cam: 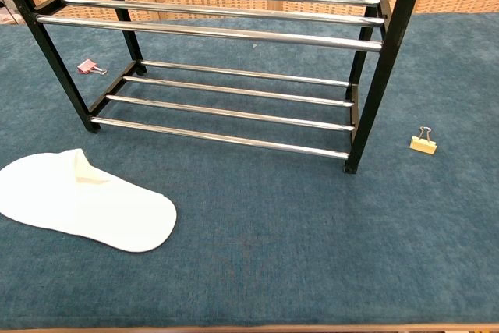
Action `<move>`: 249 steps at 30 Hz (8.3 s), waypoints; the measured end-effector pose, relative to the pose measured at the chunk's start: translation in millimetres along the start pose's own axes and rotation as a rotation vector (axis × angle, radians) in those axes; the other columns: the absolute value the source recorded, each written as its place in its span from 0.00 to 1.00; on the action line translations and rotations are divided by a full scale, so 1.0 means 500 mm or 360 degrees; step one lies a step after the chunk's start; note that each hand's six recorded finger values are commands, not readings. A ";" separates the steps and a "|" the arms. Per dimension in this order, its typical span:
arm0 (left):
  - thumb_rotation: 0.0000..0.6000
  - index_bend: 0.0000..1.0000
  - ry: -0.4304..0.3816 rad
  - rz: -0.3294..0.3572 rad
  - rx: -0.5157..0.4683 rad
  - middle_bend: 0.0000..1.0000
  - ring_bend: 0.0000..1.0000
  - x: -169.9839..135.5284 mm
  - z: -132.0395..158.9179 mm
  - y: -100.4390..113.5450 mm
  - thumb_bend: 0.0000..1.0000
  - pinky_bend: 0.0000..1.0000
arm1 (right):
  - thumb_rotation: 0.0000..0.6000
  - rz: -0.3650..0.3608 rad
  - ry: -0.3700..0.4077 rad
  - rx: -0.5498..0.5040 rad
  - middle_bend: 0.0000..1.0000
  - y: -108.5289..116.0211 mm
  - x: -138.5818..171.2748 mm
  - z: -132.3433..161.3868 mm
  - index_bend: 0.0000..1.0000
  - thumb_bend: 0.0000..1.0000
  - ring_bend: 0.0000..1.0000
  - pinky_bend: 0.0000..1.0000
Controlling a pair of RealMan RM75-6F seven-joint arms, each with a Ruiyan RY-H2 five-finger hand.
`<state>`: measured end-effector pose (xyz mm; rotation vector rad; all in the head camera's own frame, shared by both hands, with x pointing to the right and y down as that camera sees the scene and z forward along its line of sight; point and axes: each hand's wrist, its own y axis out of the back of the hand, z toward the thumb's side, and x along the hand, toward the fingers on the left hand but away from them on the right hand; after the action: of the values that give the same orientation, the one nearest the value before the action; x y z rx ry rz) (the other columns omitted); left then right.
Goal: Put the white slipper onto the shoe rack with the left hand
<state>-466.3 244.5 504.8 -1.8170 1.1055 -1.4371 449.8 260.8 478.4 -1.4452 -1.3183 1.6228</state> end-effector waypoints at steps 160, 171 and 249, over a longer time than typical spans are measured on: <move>1.00 0.00 -0.0894 -0.1191 0.0651 0.00 0.00 -0.006 0.155 -0.359 0.15 0.00 | 1.00 0.0056 -0.0044 0.0024 0.00 -0.019 -0.011 -0.004 0.00 0.00 0.00 0.00; 1.00 0.00 -0.0773 -0.0989 0.0521 0.00 0.00 0.006 0.097 -0.286 0.15 0.00 | 1.00 0.0062 -0.0042 0.0021 0.00 -0.021 -0.011 -0.003 0.00 0.00 0.00 0.00; 1.00 0.56 0.0000 -0.0010 0.0066 0.38 0.35 0.291 0.050 -0.330 0.40 0.48 | 1.00 0.0051 -0.0026 -0.0024 0.00 -0.009 -0.005 -0.007 0.00 0.00 0.00 0.00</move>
<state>-388.0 199.5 706.8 -1.7931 1.0630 -1.4531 452.9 261.0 483.6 -1.4721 -1.3258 1.6521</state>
